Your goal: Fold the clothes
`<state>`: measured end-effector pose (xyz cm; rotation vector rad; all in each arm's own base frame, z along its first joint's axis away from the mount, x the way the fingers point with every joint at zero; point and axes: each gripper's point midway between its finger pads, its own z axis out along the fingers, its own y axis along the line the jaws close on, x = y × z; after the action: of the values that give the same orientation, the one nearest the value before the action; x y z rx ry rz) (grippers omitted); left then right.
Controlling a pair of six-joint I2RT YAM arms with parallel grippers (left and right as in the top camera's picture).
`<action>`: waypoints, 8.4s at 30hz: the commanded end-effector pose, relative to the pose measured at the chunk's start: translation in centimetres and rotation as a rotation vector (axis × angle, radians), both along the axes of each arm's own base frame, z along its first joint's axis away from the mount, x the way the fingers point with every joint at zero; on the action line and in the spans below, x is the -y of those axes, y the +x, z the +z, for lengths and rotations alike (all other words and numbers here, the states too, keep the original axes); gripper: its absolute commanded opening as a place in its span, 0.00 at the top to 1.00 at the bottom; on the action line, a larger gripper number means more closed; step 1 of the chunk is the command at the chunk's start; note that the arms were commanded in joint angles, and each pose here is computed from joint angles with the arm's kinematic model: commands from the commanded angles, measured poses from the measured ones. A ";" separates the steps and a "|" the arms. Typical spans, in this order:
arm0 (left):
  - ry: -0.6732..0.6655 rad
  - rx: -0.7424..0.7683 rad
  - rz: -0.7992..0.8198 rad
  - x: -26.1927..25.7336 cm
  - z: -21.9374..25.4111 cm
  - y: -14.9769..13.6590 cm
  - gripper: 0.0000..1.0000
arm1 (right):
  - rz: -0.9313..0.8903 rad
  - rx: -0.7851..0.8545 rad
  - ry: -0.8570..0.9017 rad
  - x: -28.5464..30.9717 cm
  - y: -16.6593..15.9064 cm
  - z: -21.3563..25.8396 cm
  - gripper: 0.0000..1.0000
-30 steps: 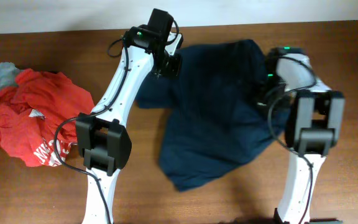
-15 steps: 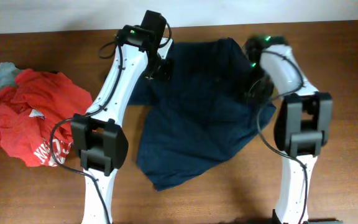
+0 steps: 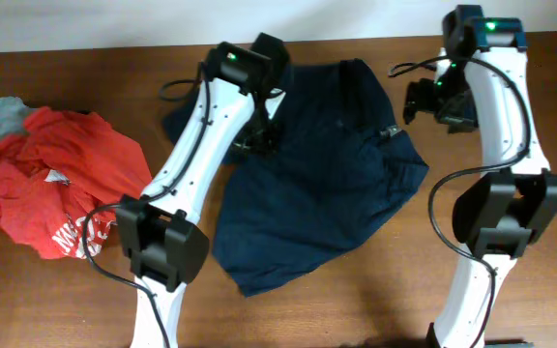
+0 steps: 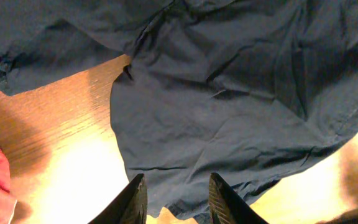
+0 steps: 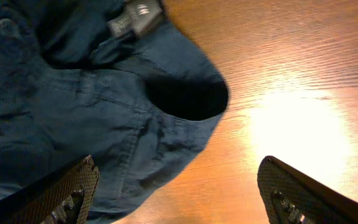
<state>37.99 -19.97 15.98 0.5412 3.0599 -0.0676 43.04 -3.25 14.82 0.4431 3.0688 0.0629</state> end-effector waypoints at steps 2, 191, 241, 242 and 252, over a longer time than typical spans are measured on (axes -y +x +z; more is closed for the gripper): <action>0.041 0.136 0.087 -1.3 4.8 -0.6 0.67 | -0.027 0.001 0.021 2.4 -0.4 0.1 0.14; -0.254 0.797 -0.085 6.5 -7.5 19.6 0.99 | 0.330 0.636 0.033 -8.7 14.3 -6.3 0.96; -0.054 0.443 0.005 -3.7 0.5 8.2 0.01 | 0.281 0.127 0.292 -11.5 -0.7 -4.0 0.96; -0.077 0.432 -0.002 -3.2 -0.5 8.0 0.01 | 0.255 0.156 0.271 -10.8 -0.9 -2.4 0.96; -0.117 0.526 0.001 -2.1 -5.9 10.7 0.11 | 0.051 0.094 0.242 -2.1 -4.5 0.0 0.74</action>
<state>48.29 -17.46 12.66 0.4525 2.5140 -0.0684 38.24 1.33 14.91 0.3422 3.0157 0.4828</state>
